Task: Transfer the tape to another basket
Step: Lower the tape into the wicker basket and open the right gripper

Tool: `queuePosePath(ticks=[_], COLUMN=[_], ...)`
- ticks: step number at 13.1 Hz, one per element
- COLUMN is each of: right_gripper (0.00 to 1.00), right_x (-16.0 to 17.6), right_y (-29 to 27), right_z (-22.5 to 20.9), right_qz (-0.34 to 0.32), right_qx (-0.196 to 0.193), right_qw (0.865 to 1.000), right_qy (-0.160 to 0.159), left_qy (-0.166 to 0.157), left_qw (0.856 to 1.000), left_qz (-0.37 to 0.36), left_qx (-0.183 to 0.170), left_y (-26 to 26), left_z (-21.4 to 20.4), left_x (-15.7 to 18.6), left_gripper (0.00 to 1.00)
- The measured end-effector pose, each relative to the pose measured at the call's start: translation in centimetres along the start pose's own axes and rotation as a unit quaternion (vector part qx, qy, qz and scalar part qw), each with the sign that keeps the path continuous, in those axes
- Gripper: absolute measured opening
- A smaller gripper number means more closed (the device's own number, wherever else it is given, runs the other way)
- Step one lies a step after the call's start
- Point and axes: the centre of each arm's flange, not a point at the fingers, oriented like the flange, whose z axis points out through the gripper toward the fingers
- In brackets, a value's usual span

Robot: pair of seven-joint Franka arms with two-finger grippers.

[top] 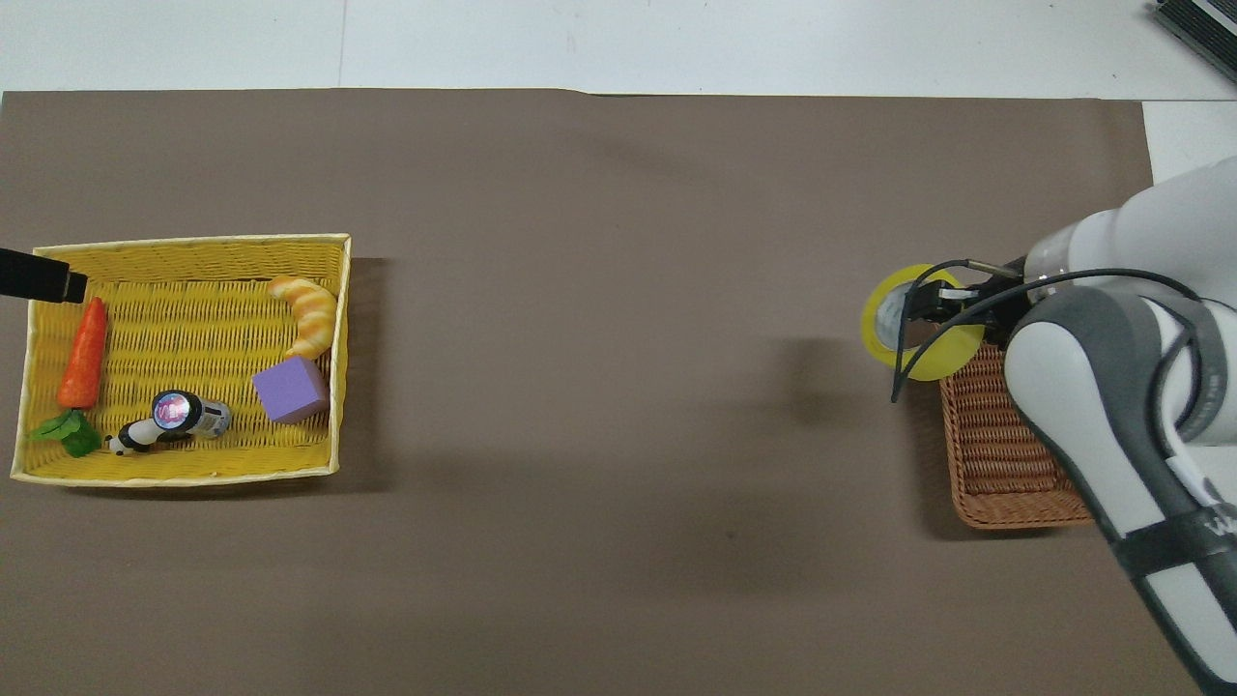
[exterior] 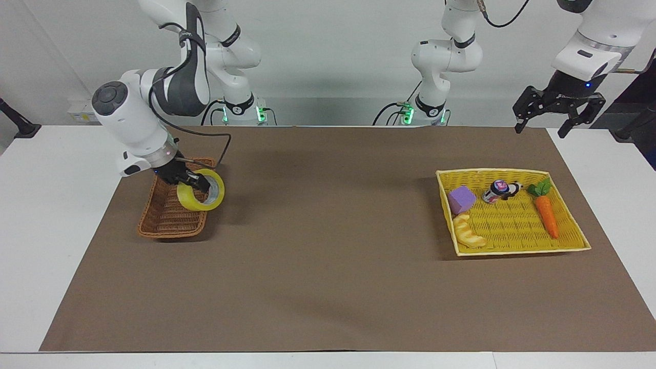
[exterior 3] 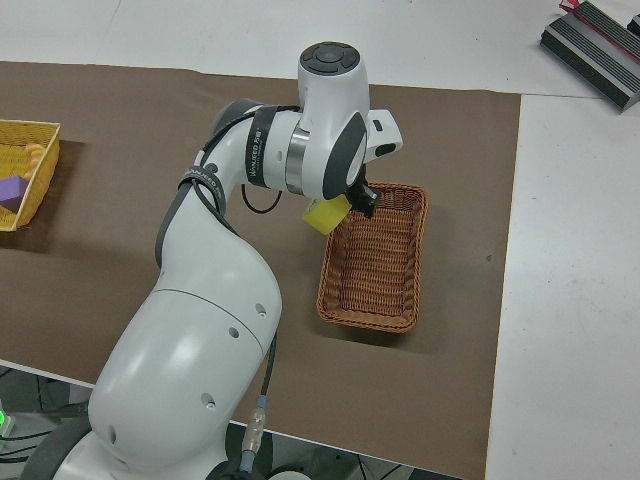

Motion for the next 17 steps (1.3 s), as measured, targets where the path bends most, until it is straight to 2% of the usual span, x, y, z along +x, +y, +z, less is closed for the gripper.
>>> queuePosePath(ticks=[3,7,9,12,13,16,17], right_gripper=[0.0,0.0,0.18,0.5,0.65,0.99,1.0], right_x=[-0.8,-1.8,-1.9,-2.0,-1.9,-1.1,-0.7], right_y=[2.1,2.8,2.9,3.4,3.6,3.4,3.1], right_z=[3.2,6.4,7.8,8.4,8.2,4.9,2.8], right_qz=[-0.03,-0.064,-0.072,-0.081,-0.082,-0.081,-0.082], right_qx=[-0.043,-0.076,-0.08,-0.079,-0.079,-0.077,-0.077], right_qw=[0.998,0.994,0.993,0.992,0.992,0.993,0.994], right_qy=[-0.029,-0.053,-0.056,-0.059,-0.057,-0.026,-0.007], left_qy=[-0.001,-0.001,-0.001,-0.001,-0.001,-0.001,-0.001], left_qw=[1.0,1.0,1.0,1.0,1.0,1.0,1.0], left_qz=[-0.001,-0.001,-0.001,-0.001,-0.001,-0.001,-0.001], left_qx=[0.0,0.0,0.0,0.0,0.0,0.0,0.0], left_y=[-0.1,-0.1,-0.1,-0.1,-0.1,-0.1,-0.1], left_z=[0.0,0.0,0.0,0.0,0.0,0.0,0.0], left_x=[-0.1,-0.1,-0.1,-0.1,-0.1,-0.1,-0.1], left_gripper=[1.0,1.0,1.0,1.0,1.0,1.0,1.0])
